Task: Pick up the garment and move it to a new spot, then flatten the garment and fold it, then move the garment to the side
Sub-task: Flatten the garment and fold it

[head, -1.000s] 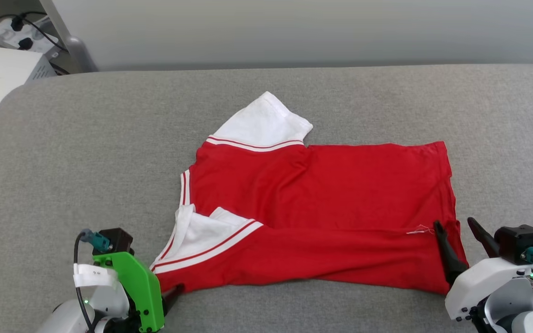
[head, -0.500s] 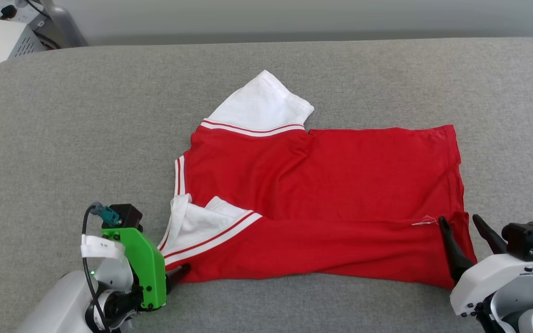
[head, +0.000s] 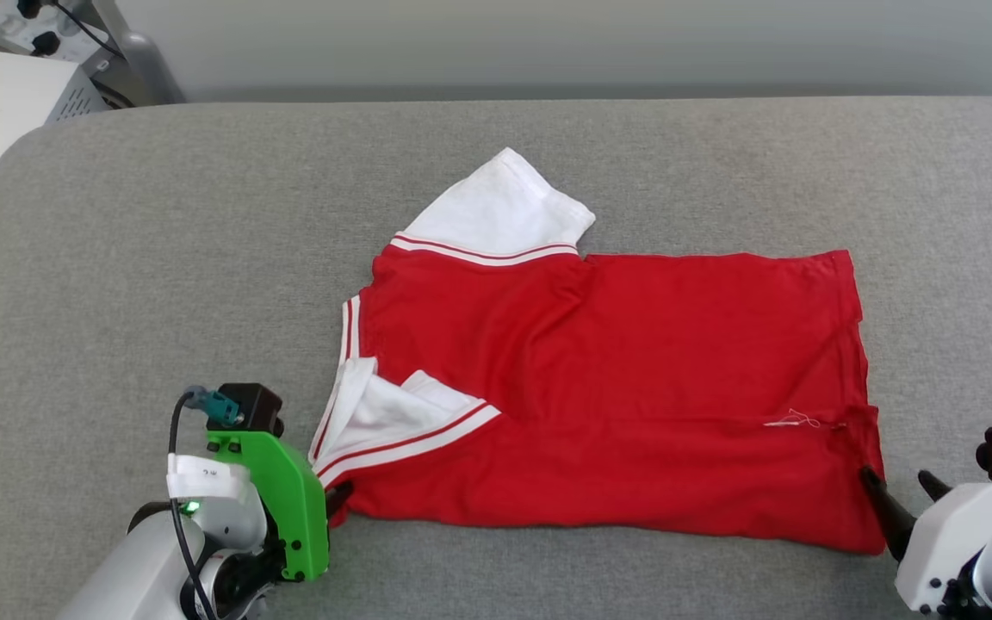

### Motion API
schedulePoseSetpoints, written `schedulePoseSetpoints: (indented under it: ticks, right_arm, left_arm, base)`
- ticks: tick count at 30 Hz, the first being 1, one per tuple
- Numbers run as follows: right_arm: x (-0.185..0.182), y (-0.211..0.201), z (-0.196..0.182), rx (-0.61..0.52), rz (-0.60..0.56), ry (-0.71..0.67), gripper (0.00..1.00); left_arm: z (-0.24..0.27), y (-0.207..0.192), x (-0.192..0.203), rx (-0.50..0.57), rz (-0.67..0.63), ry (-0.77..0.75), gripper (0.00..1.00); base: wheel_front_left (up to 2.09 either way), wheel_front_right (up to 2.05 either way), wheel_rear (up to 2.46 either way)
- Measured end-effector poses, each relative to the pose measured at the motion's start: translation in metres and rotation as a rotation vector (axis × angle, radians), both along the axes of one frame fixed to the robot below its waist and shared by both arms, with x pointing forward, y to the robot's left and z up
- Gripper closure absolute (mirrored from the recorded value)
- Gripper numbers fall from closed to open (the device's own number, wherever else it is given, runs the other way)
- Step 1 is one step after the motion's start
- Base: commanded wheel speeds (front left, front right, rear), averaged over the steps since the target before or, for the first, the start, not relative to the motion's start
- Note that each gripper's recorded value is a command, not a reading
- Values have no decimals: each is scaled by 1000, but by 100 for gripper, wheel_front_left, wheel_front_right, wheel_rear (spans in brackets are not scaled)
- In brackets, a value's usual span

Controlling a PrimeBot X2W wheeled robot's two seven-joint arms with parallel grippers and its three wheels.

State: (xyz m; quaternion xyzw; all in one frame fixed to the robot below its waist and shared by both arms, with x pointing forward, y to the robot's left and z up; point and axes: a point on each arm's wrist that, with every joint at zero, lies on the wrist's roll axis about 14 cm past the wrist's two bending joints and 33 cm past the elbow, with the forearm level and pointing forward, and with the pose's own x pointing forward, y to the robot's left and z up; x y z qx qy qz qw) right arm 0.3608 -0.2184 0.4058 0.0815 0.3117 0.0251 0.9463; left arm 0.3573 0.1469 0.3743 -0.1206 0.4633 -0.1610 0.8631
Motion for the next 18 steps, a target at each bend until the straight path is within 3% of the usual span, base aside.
schedulePoseSetpoints:
  ticks: [10, 11, 12, 18]
  right_arm:
    - [-9, 23, -30, 44, 124, 261, 0]
    - [-12, 25, -37, 51, 133, 303, 54]
    - [-16, 27, -42, 62, 138, 341, 100]
    - [-16, 35, -50, 97, 162, 410, 100]
  left_arm:
    - [30, -10, 8, -26, -20, -110, 100]
    - [30, -10, 9, -30, -20, -114, 100]
    - [31, -11, 10, -33, -19, -119, 100]
    - [25, -8, 6, -34, -6, -107, 100]
  base:
    - [0, 0, 0]
    - [0, 0, 0]
    - [0, 0, 0]
    - [0, 0, 0]
